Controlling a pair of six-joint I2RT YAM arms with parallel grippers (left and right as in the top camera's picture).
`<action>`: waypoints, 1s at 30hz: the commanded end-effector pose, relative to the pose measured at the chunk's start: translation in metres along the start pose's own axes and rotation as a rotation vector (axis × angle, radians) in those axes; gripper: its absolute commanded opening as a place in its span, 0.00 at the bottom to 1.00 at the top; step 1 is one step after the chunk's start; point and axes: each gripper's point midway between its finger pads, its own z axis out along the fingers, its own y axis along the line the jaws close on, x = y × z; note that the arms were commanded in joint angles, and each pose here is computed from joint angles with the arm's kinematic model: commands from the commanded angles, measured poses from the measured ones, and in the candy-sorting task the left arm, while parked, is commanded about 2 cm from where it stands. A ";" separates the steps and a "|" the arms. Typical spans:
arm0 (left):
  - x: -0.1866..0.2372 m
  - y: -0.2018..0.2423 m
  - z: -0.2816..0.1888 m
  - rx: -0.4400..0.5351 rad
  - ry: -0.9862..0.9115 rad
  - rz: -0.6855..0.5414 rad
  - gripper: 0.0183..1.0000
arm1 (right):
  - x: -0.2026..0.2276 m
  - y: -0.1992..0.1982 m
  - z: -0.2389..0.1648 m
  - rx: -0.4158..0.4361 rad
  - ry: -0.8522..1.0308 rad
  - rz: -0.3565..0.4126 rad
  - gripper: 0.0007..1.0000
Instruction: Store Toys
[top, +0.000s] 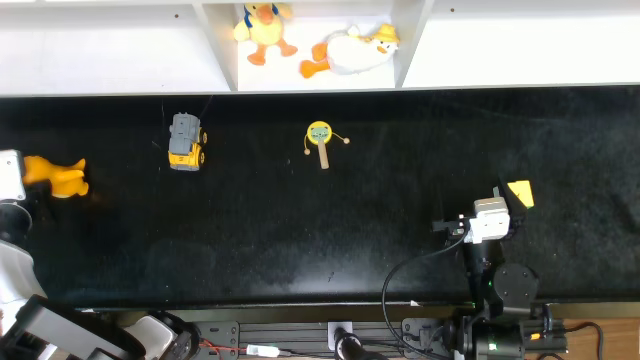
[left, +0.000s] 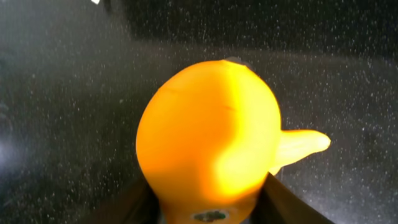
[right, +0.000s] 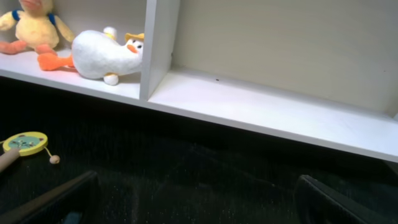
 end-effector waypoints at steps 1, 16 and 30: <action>-0.012 -0.004 0.001 0.020 -0.028 0.034 0.30 | -0.003 -0.001 -0.001 0.004 -0.012 -0.001 1.00; -0.036 -0.014 -0.040 0.036 -0.015 -0.148 0.02 | -0.003 -0.001 -0.001 0.004 -0.012 -0.001 1.00; -0.118 0.004 -0.058 -0.069 -0.007 -0.158 0.02 | -0.003 -0.001 -0.001 0.004 -0.012 -0.001 1.00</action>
